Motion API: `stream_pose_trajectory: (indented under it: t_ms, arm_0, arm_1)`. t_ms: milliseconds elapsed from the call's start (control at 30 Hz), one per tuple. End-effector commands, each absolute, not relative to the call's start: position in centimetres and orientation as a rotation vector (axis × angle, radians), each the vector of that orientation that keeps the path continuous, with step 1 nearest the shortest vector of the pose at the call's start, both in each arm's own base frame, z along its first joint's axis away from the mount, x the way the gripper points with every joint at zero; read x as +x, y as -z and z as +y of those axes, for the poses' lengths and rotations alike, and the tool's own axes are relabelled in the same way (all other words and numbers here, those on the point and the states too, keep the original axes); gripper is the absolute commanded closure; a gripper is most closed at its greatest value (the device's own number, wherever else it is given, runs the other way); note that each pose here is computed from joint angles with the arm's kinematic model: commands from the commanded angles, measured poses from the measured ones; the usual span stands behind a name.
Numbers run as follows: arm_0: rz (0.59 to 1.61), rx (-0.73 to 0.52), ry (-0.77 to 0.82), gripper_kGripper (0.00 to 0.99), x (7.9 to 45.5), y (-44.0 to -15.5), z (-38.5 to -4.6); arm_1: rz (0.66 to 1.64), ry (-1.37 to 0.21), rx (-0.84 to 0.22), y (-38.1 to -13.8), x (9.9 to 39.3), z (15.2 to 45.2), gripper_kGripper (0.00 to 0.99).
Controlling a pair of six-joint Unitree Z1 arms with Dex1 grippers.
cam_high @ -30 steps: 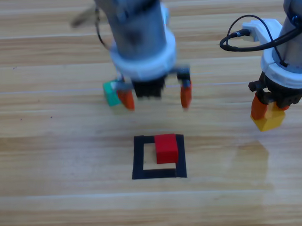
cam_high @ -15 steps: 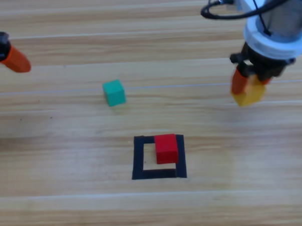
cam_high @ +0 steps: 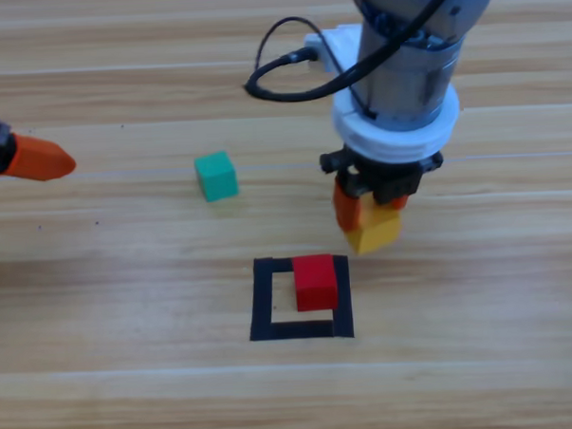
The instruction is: Stack the blocks in the rectangular block: red at the bottom, yellow in the middle, green on top
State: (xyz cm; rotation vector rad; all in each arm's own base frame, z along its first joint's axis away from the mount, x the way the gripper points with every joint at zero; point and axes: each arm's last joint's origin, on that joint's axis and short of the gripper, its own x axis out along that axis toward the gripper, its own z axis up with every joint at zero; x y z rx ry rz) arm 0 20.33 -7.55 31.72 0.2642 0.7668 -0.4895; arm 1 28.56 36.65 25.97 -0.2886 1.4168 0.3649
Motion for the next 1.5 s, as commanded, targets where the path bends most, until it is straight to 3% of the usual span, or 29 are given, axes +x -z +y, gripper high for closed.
stream_pose_trajectory:
  t_ms: [33, 267, 500, 900, 1200, 1500]
  arm_0:
    - [0.790, 0.251, 0.558, 0.000, 21.1, -30.7, -8.0]
    - [0.797, 0.259, 0.579, 0.000, 21.8, -29.9, -8.3]
    - [0.814, 0.358, 0.586, 0.000, 24.6, -29.3, -9.0]
    - [0.699, 0.332, 0.734, 0.000, 24.3, -29.1, -7.5]
    - [0.692, 0.358, 0.705, 0.000, 25.8, -29.2, -6.5]
    - [0.708, 0.335, 0.673, 0.000, 26.2, -30.2, -5.0]
  arm_1:
    - [1.449, -0.392, -0.351, -24.4, 26.4, 39.2, 0.970]
    - [1.453, -0.370, -0.347, -23.8, 26.2, 39.7, 0.970]
    - [1.451, -0.368, -0.337, -23.6, 26.0, 40.3, 0.970]
    - [1.494, -0.270, -0.239, -22.2, 26.2, 40.9, 0.972]
    - [1.488, -0.222, -0.172, -22.1, 26.2, 42.3, 0.970]
    - [1.486, -0.158, -0.186, -20.4, 26.6, 42.6, 0.970]
